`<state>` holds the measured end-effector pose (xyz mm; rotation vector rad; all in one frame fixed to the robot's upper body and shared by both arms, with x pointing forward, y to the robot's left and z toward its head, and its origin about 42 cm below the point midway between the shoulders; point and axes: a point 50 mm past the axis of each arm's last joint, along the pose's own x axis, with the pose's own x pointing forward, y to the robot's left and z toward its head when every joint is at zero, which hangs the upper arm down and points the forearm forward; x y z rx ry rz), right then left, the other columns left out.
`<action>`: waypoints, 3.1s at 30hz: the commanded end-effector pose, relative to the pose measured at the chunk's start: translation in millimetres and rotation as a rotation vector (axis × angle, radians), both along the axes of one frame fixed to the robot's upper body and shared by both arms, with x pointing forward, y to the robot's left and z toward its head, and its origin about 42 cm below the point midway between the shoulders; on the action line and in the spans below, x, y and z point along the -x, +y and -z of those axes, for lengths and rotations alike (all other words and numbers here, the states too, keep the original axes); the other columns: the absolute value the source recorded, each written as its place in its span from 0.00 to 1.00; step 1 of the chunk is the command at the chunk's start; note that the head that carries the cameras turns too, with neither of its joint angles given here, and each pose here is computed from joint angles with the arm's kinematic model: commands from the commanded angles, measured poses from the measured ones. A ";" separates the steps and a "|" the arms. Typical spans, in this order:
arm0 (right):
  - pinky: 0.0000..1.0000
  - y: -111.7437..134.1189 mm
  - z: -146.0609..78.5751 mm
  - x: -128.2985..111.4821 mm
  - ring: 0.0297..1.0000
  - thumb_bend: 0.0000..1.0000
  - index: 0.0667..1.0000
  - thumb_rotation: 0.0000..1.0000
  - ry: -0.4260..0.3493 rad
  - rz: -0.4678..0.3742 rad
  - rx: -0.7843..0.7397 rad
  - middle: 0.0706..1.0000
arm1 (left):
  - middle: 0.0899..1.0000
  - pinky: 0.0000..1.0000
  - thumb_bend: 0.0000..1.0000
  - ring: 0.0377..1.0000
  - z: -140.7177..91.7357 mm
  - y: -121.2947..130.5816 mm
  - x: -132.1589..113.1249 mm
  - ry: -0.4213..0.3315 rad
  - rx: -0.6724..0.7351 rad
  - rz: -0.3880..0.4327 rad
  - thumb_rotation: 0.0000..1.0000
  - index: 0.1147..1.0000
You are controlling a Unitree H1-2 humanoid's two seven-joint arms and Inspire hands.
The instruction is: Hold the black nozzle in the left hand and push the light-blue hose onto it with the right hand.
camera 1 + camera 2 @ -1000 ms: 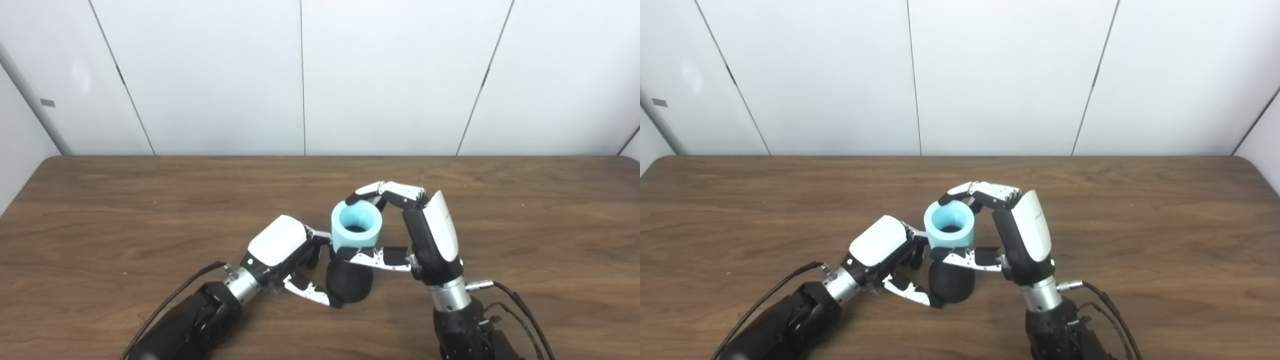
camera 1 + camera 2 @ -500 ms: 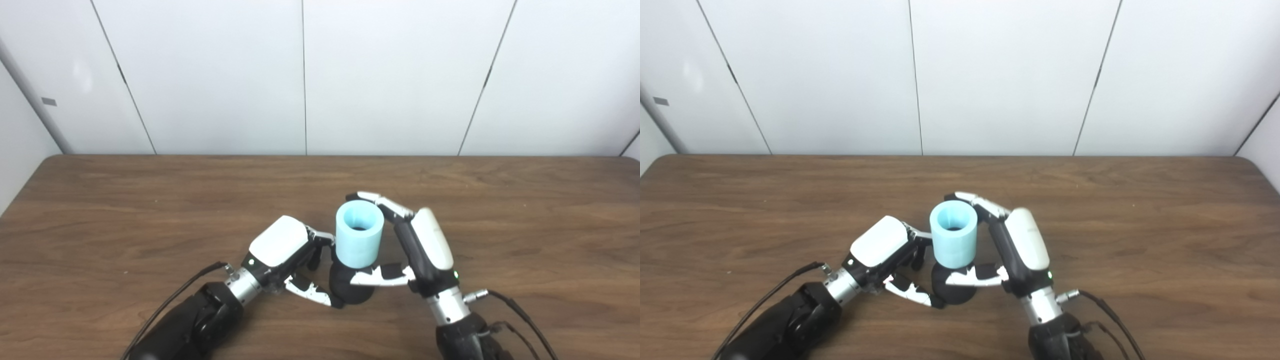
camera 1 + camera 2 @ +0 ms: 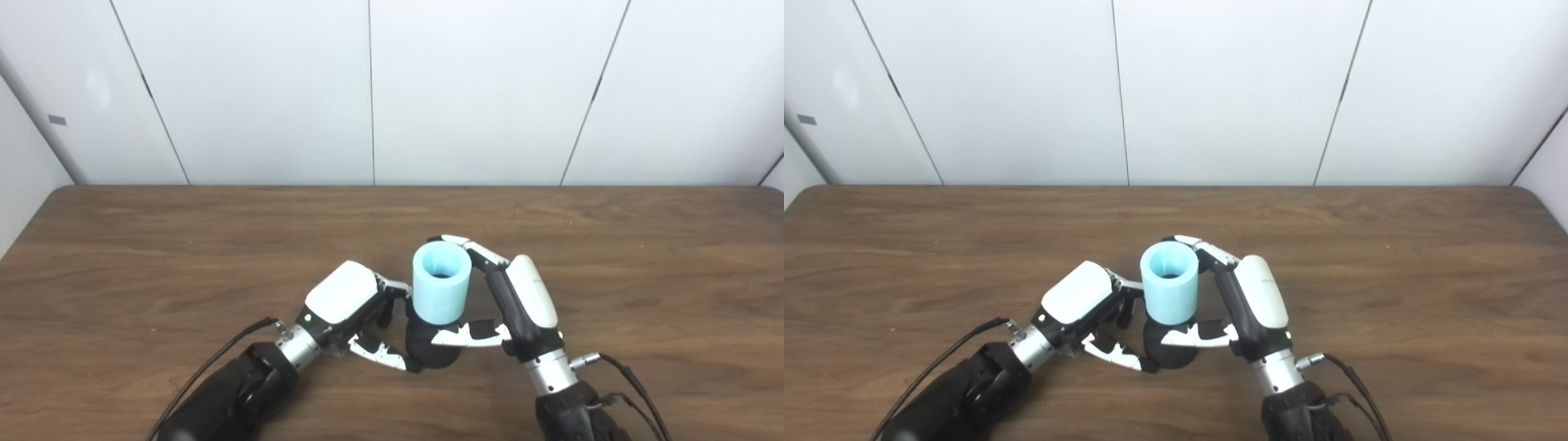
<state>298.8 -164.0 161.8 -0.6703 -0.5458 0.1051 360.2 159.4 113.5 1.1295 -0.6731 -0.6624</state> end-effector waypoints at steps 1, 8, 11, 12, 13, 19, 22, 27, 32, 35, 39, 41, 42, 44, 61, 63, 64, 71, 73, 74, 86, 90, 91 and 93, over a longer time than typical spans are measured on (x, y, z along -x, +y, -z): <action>0.56 2.7 -16.5 -5.4 0.65 0.98 0.73 0.31 -0.085 -0.020 -0.030 0.68 | 0.42 0.12 0.53 0.13 53.3 -4.4 41.2 0.167 -0.065 0.036 0.00 0.41; 0.62 -0.9 -22.4 -5.6 0.75 1.00 0.81 0.50 -0.080 -0.033 -0.030 0.78 | 0.42 0.12 0.53 0.14 53.7 -5.2 40.2 0.166 -0.067 0.033 0.00 0.41; 0.77 -4.6 -28.3 -5.9 0.88 0.98 0.91 0.60 -0.093 -0.044 -0.057 0.90 | 0.42 0.12 0.53 0.13 54.3 -5.3 40.2 0.165 -0.061 0.032 0.00 0.41; 0.80 -5.8 -31.0 -6.2 0.91 0.98 0.93 0.62 -0.102 -0.050 -0.071 0.93 | 0.42 0.12 0.53 0.13 54.2 -5.3 40.3 0.166 -0.063 0.032 0.00 0.41; 0.84 -7.2 -34.4 -6.8 0.94 0.97 0.95 0.64 -0.113 -0.053 -0.081 0.95 | 0.42 0.11 0.53 0.13 53.9 -5.2 40.1 0.167 -0.063 0.033 0.00 0.41; 0.90 -14.6 -53.7 -9.9 0.97 0.98 0.99 0.71 -0.188 -0.033 -0.123 0.98 | 0.42 0.12 0.53 0.14 53.2 -5.2 39.6 0.170 -0.069 0.037 0.00 0.41; 0.91 -18.1 -71.2 -9.5 0.96 0.98 1.00 0.72 -0.222 -0.030 -0.141 0.98 | 0.42 0.12 0.53 0.14 53.5 -5.3 39.4 0.168 -0.071 0.036 0.00 0.41; 0.97 -23.2 -94.8 -7.7 0.98 1.00 0.99 0.76 -0.288 -0.050 -0.150 0.96 | 0.42 0.12 0.53 0.13 53.9 -5.8 39.5 0.168 -0.068 0.036 0.00 0.41; 0.93 -25.2 -112.5 1.0 0.95 1.00 0.92 0.79 -0.366 -0.060 -0.137 0.91 | 0.42 0.12 0.53 0.14 55.0 -5.2 39.2 0.167 -0.064 0.035 0.00 0.41; 0.89 -26.5 -120.9 8.4 0.92 1.00 0.88 0.81 -0.391 -0.082 -0.100 0.88 | 0.42 0.12 0.53 0.14 54.8 -5.2 39.0 0.166 -0.066 0.035 0.00 0.41; 0.90 -30.7 -131.0 20.8 0.93 1.00 0.84 0.79 -0.412 -0.146 -0.016 0.86 | 0.42 0.12 0.53 0.14 54.8 -5.1 38.8 0.160 -0.069 0.034 0.00 0.41; 0.91 -32.3 -132.4 26.8 0.93 1.00 0.84 0.77 -0.414 -0.163 0.041 0.87 | 0.42 0.12 0.53 0.14 54.6 -5.0 38.8 0.162 -0.068 0.034 0.00 0.41; 0.90 -32.9 -132.5 29.2 0.93 1.00 0.84 0.78 -0.418 -0.164 0.067 0.87 | 0.42 0.12 0.53 0.14 54.5 -5.0 38.8 0.164 -0.067 0.033 0.00 0.41; 0.82 -34.4 -131.2 33.2 0.89 1.00 0.82 0.78 -0.432 -0.169 0.114 0.85 | 0.42 0.12 0.53 0.14 54.3 -5.0 38.7 0.164 -0.068 0.034 0.00 0.41; 0.96 -35.4 -114.8 44.7 1.00 0.93 0.93 0.89 -0.319 -0.142 0.555 0.97 | 0.42 0.12 0.53 0.14 54.3 -2.3 38.5 0.172 -0.075 0.030 0.00 0.41; 0.93 -33.9 -113.9 43.8 0.99 0.91 0.94 0.86 -0.309 -0.147 0.562 0.97 | 0.42 0.12 0.53 0.14 54.9 -2.0 38.6 0.174 -0.075 0.029 0.00 0.41; 0.92 -33.4 -113.6 43.5 0.98 0.91 0.94 0.85 -0.307 -0.149 0.563 0.97 | 0.42 0.12 0.53 0.14 55.1 -1.8 38.6 0.174 -0.074 0.028 0.00 0.41; 0.88 -27.9 -113.0 38.6 0.97 0.91 0.96 0.84 -0.312 -0.149 0.544 0.97 | 0.42 0.12 0.53 0.14 55.7 -1.1 39.2 0.176 -0.074 0.030 0.00 0.41; 0.91 -26.1 -112.7 37.5 0.99 0.90 0.98 0.86 -0.308 -0.152 0.550 0.99 | 0.42 0.13 0.53 0.14 56.1 -1.1 39.3 0.176 -0.075 0.029 0.00 0.41; 0.92 -25.0 -112.6 37.1 0.99 0.90 0.98 0.86 -0.305 -0.157 0.555 1.00 | 0.42 0.13 0.53 0.14 56.3 -1.1 39.3 0.176 -0.076 0.029 0.00 0.41; 0.92 -15.5 -97.5 44.4 1.00 0.91 0.96 0.84 -0.250 -0.228 0.629 1.00 | 0.42 0.11 0.53 0.13 55.3 -0.6 39.5 0.173 -0.083 0.034 0.00 0.41; 0.90 -15.0 -88.0 47.6 0.98 0.93 0.92 0.82 -0.204 -0.244 0.682 0.97 | 0.42 0.12 0.53 0.13 55.3 -0.1 40.0 0.175 -0.082 0.034 0.00 0.41; 0.90 -15.3 -85.1 48.1 0.98 0.93 0.91 0.82 -0.194 -0.244 0.693 0.97 | 0.42 0.12 0.53 0.13 55.4 0.2 40.2 0.177 -0.081 0.032 0.00 0.41; 0.88 -15.9 -80.4 48.8 0.96 0.93 0.90 0.81 -0.175 -0.244 0.714 0.95 | 0.42 0.12 0.53 0.13 55.3 0.7 40.5 0.176 -0.080 0.030 0.00 0.41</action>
